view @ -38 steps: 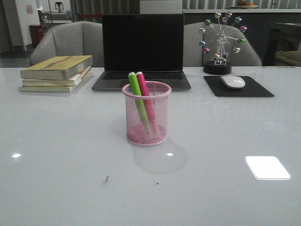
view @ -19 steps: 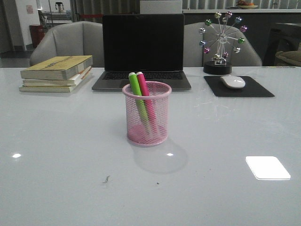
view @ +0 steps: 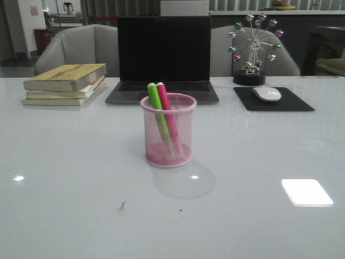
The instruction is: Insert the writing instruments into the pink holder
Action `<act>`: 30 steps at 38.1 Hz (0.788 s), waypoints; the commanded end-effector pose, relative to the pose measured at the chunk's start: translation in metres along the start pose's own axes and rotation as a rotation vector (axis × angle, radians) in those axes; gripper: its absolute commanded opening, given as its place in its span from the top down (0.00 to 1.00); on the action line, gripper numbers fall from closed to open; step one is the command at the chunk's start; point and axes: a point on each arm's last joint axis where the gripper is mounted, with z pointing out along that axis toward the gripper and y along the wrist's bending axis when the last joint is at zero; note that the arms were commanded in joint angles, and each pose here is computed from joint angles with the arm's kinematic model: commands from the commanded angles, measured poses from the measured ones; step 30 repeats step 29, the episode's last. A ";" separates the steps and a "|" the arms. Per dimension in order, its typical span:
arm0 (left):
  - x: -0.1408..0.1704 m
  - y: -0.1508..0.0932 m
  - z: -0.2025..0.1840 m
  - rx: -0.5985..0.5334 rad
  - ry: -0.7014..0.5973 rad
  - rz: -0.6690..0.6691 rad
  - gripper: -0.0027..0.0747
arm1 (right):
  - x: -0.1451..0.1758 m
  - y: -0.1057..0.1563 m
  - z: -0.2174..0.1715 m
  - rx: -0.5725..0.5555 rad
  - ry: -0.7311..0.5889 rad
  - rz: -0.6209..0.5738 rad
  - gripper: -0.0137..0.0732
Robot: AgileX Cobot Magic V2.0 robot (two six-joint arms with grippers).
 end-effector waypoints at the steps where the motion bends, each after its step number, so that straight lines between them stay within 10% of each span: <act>1: -0.004 0.000 0.000 -0.008 -0.135 -0.006 0.84 | -0.008 0.000 0.000 0.006 -0.086 -0.010 0.81; 30: 0.018 -0.001 0.006 -0.006 -0.106 -0.006 0.84 | -0.008 0.000 0.000 0.006 -0.086 -0.010 0.81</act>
